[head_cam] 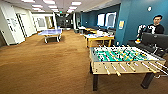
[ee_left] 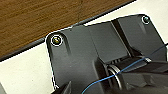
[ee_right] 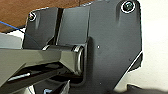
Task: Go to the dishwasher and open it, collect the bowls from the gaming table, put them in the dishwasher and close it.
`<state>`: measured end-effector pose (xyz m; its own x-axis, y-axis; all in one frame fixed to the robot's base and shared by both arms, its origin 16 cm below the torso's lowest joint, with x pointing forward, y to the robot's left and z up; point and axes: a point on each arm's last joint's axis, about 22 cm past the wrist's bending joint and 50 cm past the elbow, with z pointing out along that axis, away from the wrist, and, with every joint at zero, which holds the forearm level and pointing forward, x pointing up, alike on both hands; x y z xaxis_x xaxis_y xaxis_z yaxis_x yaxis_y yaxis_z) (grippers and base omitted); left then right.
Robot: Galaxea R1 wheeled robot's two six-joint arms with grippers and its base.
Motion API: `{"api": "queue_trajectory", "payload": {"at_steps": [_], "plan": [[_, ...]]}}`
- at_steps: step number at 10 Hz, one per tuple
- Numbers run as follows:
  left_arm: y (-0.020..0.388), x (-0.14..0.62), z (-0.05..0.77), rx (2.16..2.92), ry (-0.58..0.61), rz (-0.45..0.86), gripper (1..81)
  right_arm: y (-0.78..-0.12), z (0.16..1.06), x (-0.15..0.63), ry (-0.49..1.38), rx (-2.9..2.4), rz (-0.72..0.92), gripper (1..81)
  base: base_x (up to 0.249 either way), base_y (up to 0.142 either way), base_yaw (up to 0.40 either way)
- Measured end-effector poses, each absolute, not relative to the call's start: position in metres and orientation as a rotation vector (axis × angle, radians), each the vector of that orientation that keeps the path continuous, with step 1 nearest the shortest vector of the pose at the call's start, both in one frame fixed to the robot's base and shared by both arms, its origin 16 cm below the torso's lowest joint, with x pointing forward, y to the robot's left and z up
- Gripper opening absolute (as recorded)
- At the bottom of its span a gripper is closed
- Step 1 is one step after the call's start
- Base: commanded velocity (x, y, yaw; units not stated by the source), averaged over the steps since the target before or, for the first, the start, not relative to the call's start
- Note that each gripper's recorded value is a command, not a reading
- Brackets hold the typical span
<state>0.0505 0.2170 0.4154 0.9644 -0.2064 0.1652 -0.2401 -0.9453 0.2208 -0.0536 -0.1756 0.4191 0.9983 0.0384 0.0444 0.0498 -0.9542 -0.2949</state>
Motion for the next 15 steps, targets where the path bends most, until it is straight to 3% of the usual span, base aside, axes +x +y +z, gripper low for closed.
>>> {"api": "queue_trajectory", "payload": {"at_steps": [7, 9, 15], "plan": [[0.224, 0.05, 0.415, 2.883, -0.331, 0.198, 81.1, -0.17, 0.42, -0.051, -0.063, -2.832, -0.06, 81.1, 0.124, 0.031, 0.0], [0.205, 0.042, 0.416, 2.855, -0.323, 0.199, 81.1, -0.19, 0.418, -0.065, -0.066, -2.861, -0.036, 81.1, 0.117, 0.073, 0.0], [0.22, 0.047, 0.415, 2.879, -0.326, 0.197, 81.1, -0.173, 0.419, -0.056, -0.064, -2.837, -0.053, 81.1, 0.136, 0.033, 0.0]]}}
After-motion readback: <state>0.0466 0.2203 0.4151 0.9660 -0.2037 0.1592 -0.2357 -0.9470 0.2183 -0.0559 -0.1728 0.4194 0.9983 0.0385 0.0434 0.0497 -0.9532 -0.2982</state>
